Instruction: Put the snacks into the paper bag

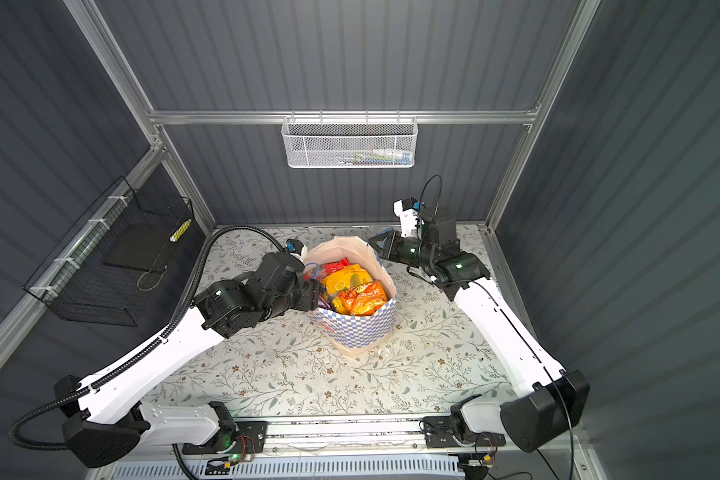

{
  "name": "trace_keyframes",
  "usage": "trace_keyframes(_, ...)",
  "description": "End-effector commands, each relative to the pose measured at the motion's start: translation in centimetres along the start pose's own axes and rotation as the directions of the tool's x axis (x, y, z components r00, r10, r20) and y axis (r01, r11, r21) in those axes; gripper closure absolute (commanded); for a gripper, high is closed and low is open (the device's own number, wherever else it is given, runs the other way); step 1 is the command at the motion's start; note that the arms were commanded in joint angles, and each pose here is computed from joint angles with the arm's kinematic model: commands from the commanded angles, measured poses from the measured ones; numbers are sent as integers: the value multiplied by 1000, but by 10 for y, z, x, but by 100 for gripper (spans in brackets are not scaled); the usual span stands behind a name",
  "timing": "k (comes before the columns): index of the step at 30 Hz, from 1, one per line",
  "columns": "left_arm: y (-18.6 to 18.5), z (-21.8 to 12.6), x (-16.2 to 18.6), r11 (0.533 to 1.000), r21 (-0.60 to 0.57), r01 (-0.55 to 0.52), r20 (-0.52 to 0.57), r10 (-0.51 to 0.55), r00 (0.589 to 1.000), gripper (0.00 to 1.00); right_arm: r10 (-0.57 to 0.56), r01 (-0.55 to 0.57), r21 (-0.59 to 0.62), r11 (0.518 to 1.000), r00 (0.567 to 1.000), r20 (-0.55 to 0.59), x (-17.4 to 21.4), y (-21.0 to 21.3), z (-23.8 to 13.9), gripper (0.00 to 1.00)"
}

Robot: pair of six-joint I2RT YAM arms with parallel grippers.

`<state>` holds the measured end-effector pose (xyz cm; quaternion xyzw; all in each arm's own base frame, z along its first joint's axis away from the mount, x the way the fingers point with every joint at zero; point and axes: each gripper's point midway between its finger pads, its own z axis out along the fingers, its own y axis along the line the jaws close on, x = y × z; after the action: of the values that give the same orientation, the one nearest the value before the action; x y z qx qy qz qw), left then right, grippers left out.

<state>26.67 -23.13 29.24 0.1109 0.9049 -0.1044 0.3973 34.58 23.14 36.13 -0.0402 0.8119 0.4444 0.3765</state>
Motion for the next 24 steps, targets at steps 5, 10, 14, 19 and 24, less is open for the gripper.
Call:
trace_keyframes(5, 27, 8, 5, 984, -179, 5, 6, -4, 1000, 43, -38, 40, -35, 999, 998, 41, -7, 11, -15, 100)
trace_keyframes(10, 29, 10, 5, 980, -198, 8, 4, -8, 1000, 75, -36, 38, -34, 999, 998, 43, -7, 9, -17, 100)
trace_keyframes(14, 24, 3, -12, 984, -177, -2, 47, 10, 999, 100, -22, 24, -30, 999, 998, 54, -13, 4, -22, 100)
trace_keyframes(19, 23, -17, -63, 978, -210, -9, 142, 39, 989, 100, -34, 37, -31, 999, 996, 88, -22, 11, -35, 100)
trace_keyframes(24, 16, -26, -126, 991, -136, -7, 183, 32, 983, 100, -63, 70, -50, 996, 989, 135, -40, 32, -50, 100)
